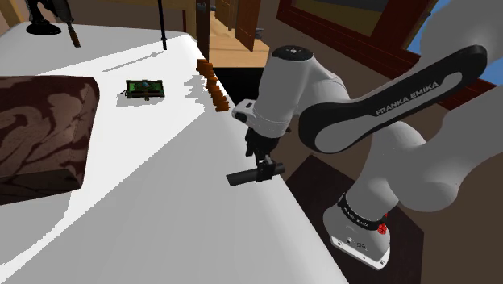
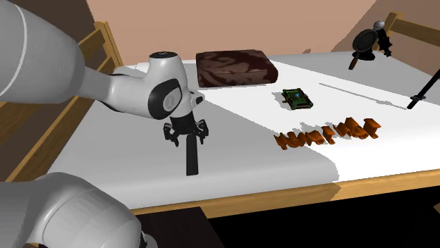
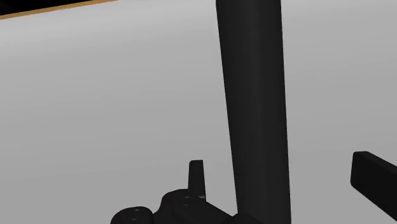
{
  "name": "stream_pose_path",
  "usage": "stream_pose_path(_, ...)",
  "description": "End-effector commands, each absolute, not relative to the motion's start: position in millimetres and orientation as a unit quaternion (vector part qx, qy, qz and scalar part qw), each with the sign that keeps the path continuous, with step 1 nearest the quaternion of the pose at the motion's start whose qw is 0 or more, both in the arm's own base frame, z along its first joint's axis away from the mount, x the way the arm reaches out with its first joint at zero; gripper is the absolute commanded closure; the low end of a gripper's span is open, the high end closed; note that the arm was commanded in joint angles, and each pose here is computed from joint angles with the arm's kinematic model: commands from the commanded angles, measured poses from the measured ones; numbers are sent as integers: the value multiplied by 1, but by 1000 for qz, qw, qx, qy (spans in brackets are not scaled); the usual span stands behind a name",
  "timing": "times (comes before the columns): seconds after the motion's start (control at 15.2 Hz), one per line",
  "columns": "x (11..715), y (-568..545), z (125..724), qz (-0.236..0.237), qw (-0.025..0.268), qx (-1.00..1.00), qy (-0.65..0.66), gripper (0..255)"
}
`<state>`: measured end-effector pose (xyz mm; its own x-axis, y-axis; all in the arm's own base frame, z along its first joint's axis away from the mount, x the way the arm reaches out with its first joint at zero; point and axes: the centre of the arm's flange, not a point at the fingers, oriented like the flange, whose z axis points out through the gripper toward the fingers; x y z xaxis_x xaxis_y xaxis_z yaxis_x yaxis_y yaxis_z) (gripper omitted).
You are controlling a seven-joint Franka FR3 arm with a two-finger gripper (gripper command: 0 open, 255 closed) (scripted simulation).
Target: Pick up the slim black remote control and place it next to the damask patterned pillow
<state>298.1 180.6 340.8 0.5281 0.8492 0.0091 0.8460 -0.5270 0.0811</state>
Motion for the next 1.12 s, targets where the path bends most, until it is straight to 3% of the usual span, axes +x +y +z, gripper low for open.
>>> stream_pose_path(0.0,298,180,330,24,33,872,488,0)
stream_pose_path(0.73,300,180,311,24,33,872,488,0)
stream_pose_path(0.79,300,180,311,24,33,872,488,255)
stream_pose_path(1.06,299,179,311,24,33,872,488,255)
